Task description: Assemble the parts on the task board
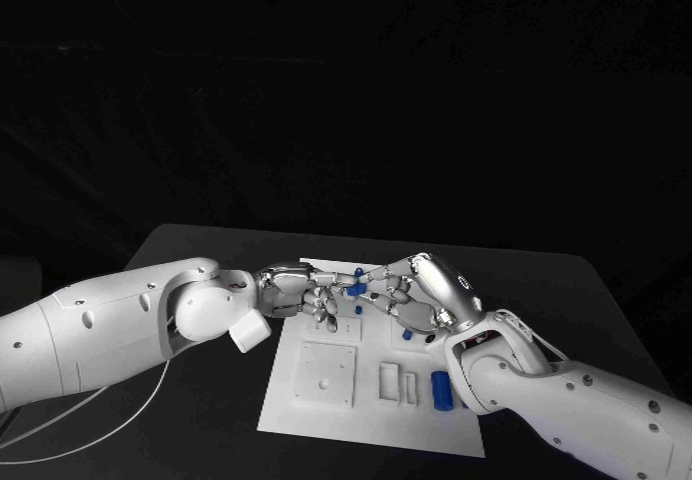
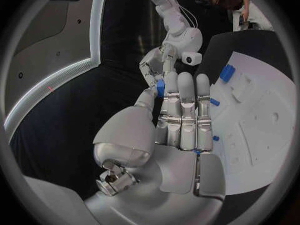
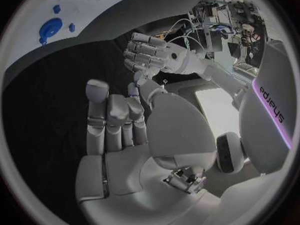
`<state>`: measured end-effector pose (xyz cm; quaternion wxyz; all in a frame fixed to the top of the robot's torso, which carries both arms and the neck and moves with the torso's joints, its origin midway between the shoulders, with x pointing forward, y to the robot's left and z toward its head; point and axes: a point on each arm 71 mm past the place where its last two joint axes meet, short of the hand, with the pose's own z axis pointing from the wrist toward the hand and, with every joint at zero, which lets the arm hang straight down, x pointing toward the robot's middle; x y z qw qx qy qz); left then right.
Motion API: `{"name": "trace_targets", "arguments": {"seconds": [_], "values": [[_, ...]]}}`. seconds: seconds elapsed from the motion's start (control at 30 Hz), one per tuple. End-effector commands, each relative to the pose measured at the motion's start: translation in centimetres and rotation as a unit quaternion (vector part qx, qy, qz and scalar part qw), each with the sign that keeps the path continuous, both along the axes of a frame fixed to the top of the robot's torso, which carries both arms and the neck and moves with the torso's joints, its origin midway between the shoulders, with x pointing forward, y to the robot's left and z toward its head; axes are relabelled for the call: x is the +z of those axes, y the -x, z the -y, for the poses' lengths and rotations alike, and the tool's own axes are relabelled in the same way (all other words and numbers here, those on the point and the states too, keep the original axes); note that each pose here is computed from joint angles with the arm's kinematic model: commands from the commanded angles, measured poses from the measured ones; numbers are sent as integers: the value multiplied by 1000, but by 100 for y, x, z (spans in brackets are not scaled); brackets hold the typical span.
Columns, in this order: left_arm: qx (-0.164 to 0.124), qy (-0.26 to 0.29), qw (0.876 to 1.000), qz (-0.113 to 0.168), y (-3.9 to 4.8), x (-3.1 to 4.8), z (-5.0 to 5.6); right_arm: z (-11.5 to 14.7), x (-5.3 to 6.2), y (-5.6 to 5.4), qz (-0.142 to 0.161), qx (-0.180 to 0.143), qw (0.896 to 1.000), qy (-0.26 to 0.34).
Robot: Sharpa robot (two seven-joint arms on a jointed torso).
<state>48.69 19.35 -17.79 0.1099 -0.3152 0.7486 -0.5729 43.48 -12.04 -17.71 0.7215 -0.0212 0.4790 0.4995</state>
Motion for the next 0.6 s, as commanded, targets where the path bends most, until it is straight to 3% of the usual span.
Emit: {"name": "trace_targets", "arguments": {"seconds": [0.03, 0.6], "values": [[-3, -17, 1000, -7, 8, -31, 14, -30, 44, 31, 17, 7, 1000, -9], [1, -43, 999, -29, 19, -74, 13, -42, 14, 15, 3, 9, 1000, 6]]}}
